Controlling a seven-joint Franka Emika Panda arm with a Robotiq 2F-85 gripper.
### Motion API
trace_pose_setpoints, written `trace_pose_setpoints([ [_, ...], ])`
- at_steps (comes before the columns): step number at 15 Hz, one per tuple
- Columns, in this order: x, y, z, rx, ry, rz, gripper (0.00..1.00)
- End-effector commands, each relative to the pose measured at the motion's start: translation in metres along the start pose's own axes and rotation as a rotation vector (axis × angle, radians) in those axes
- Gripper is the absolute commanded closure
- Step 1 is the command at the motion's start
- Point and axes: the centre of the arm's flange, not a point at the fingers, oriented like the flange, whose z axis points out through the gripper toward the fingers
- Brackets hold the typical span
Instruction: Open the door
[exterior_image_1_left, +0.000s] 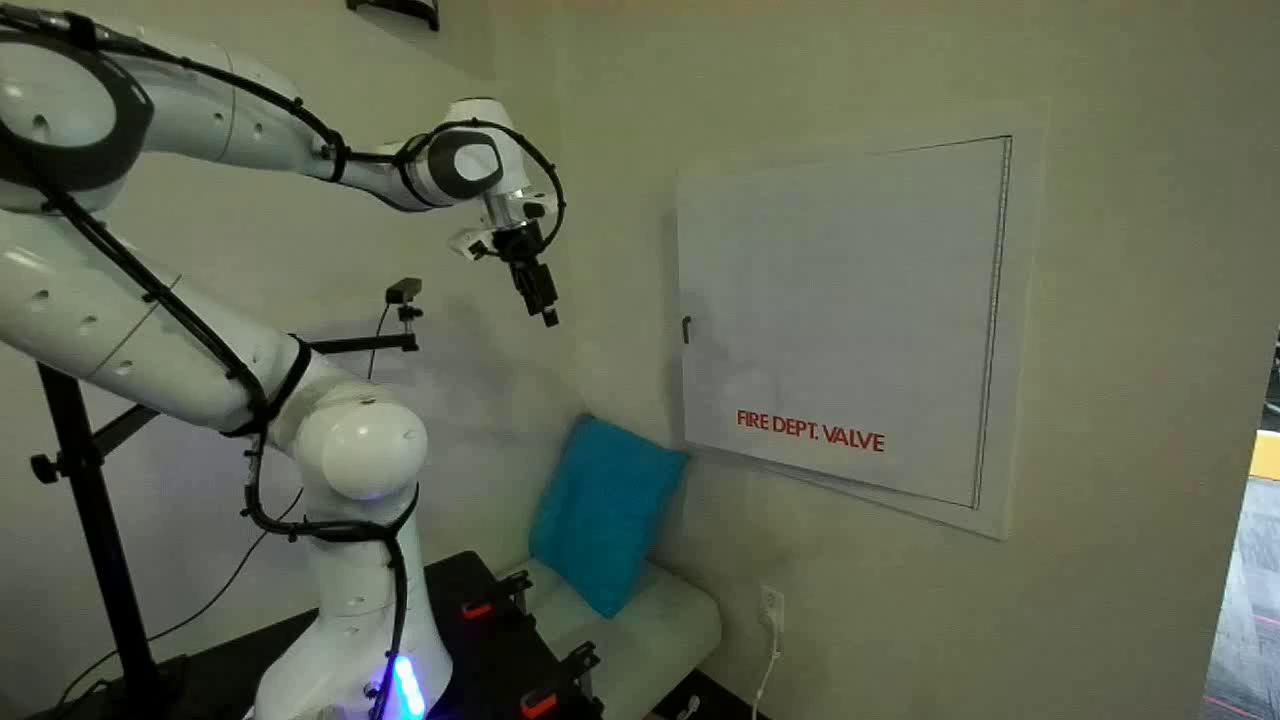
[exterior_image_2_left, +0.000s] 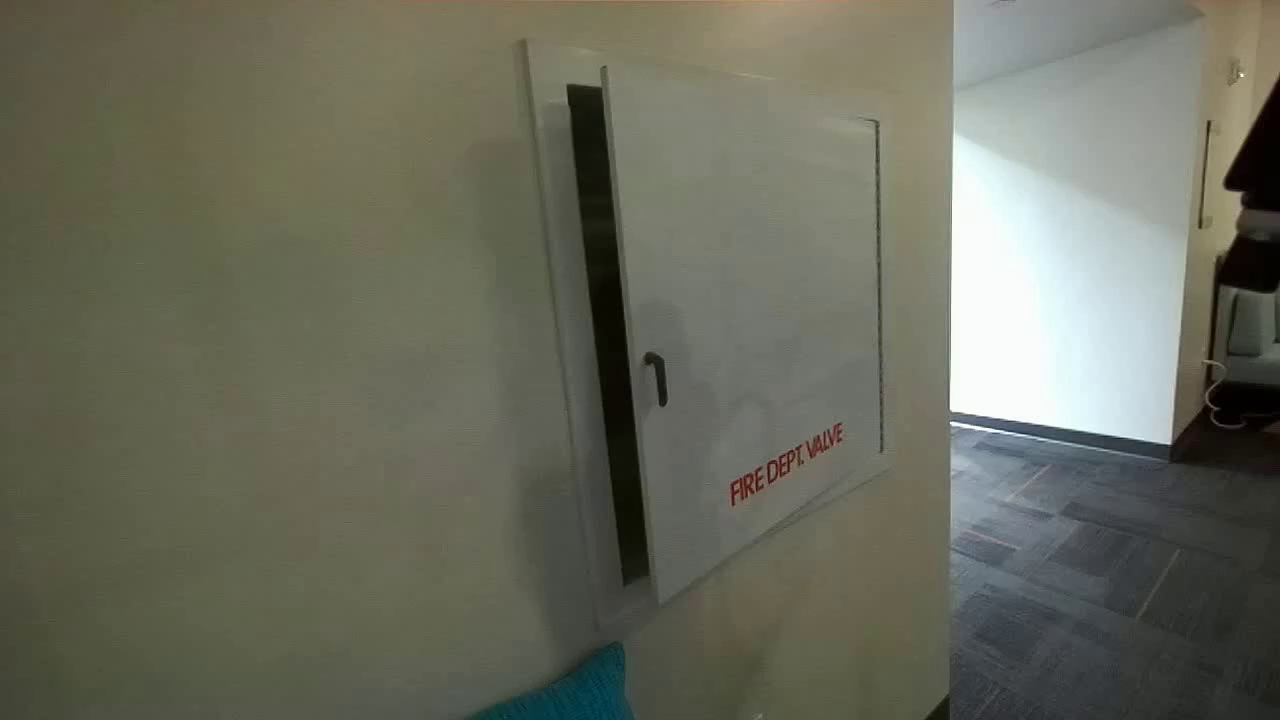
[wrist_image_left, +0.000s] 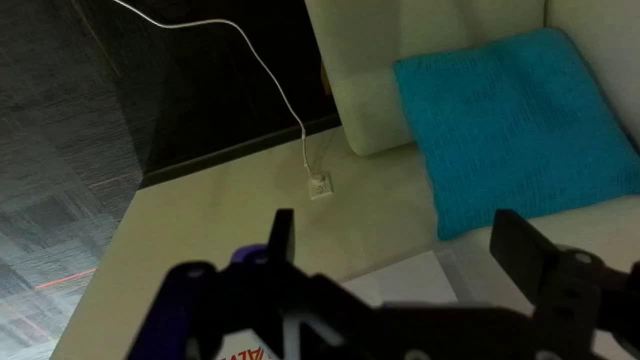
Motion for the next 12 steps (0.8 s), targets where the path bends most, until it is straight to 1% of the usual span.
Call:
trace_pose_setpoints([
  [1,0.0,0.0,0.0,0.0,0.0,0.0,0.0],
  [6,0.0,0.0,0.0,0.0,0.0,0.0,0.0],
  [7,0.005,-0.003,0.001,0.0,0.018,-0.006,0.0],
  [10,0.027,-0.023,0.0,0.013,0.118,-0.07,0.0],
  [12,0.053,-0.041,-0.001,0.018,0.216,-0.126,0.0],
])
